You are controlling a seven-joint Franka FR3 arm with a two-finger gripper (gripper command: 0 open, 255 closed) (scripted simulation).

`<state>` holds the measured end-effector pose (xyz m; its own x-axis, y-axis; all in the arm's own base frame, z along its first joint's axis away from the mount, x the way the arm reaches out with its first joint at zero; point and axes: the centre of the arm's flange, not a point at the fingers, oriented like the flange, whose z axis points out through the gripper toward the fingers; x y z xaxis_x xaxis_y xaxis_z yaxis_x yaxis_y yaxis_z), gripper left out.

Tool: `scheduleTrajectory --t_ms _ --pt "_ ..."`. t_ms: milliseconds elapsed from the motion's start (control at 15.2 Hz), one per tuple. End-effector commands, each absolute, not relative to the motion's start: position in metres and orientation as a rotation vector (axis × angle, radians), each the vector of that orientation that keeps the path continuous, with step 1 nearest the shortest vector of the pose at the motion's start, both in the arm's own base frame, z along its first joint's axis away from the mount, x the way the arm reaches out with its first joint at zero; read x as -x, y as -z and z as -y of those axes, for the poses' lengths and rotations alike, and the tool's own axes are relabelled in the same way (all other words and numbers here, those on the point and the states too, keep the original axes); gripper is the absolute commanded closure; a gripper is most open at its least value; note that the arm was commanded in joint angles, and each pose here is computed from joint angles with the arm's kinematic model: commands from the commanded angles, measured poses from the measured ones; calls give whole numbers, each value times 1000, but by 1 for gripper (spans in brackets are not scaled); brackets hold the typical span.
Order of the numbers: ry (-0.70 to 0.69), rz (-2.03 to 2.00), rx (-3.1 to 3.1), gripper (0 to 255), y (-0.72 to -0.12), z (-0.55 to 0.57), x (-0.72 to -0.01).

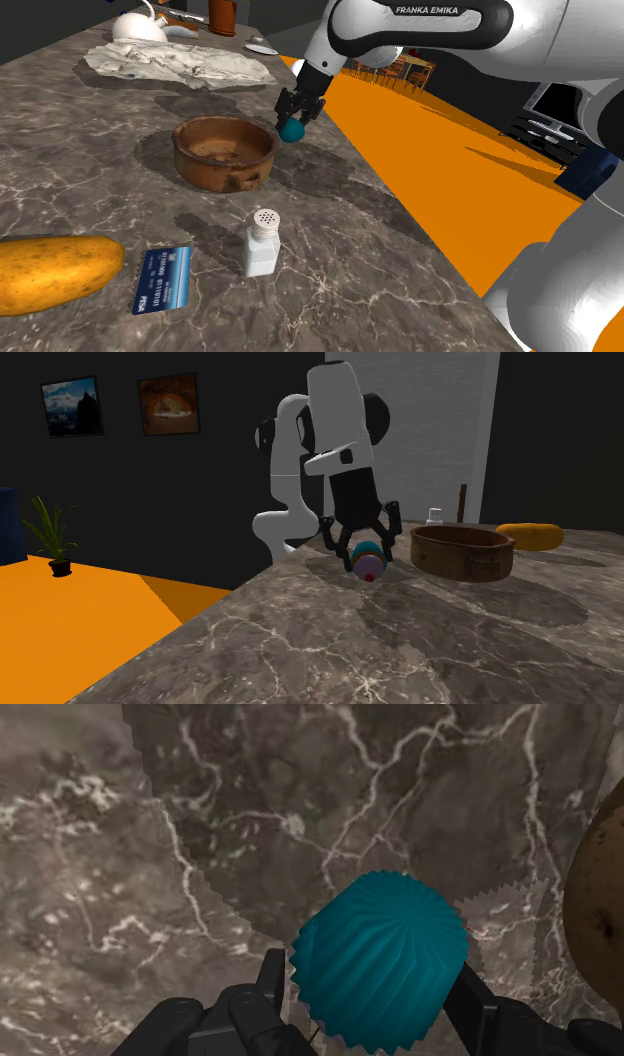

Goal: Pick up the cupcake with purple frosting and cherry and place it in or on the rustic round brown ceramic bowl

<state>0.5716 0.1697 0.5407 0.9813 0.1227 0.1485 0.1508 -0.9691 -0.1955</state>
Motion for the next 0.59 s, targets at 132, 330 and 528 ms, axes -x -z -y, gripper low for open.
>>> scheduleTrajectory --t_ms 132,330,528 --pt "200 204 2921 255 -560 -170 -571" --pt "200 204 2921 255 -576 -170 -571" --pt "200 204 2921 255 -592 -170 -571"
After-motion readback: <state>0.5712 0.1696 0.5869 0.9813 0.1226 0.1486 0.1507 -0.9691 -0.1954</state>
